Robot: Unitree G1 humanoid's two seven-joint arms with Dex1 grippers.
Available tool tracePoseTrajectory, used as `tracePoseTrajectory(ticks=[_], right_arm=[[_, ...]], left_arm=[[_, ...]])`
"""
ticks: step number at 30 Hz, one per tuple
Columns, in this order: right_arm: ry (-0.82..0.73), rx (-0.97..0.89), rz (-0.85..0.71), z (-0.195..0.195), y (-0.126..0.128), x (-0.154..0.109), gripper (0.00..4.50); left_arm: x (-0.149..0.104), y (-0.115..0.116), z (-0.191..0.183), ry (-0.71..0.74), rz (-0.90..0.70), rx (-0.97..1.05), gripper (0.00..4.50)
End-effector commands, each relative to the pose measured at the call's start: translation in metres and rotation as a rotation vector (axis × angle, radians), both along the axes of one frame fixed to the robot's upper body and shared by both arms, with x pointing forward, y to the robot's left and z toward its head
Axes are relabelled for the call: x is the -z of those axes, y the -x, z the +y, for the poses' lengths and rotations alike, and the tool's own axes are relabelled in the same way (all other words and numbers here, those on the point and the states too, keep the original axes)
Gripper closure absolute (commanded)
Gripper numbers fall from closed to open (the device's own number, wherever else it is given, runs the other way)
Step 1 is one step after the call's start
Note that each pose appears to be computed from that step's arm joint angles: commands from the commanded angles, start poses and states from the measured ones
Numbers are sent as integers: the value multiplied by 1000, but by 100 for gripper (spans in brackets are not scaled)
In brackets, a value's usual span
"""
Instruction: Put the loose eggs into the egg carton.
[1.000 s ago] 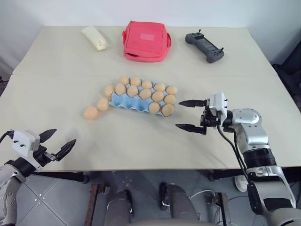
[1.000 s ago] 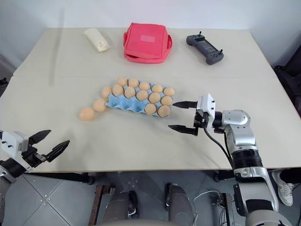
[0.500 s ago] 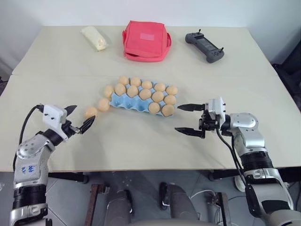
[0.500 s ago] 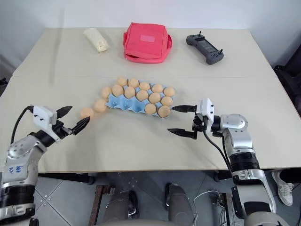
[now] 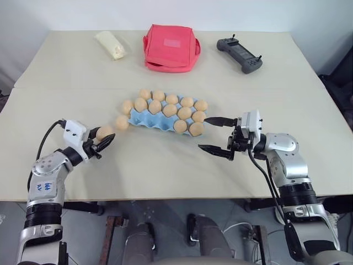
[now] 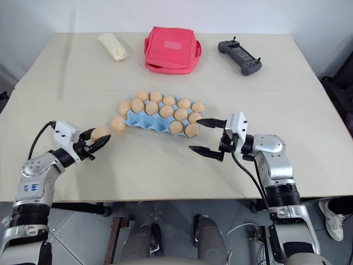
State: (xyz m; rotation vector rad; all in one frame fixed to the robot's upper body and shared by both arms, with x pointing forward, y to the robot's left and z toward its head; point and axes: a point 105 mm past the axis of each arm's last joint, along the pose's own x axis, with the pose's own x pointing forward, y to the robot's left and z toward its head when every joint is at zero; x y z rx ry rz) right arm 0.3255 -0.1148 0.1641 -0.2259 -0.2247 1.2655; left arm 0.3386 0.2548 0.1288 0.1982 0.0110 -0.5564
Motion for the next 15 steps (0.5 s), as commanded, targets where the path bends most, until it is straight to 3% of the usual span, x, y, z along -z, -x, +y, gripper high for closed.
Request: tracePoseTrajectory(ticks=[1, 6, 10, 15], right_arm=[[-18, 21, -37, -5, 2, -12, 0], [3, 68, -39, -14, 1, -11, 0], [22, 128, -40, -28, 1, -10, 0], [13, 180, -56, -34, 5, -12, 0]], left_arm=[[-43, 14, -33, 24, -102, 178, 224], [-59, 13, -85, 15, -124, 353, 224], [-53, -17, -135, -36, -92, 449, 224], [-51, -41, -161, -16, -88, 509, 224]])
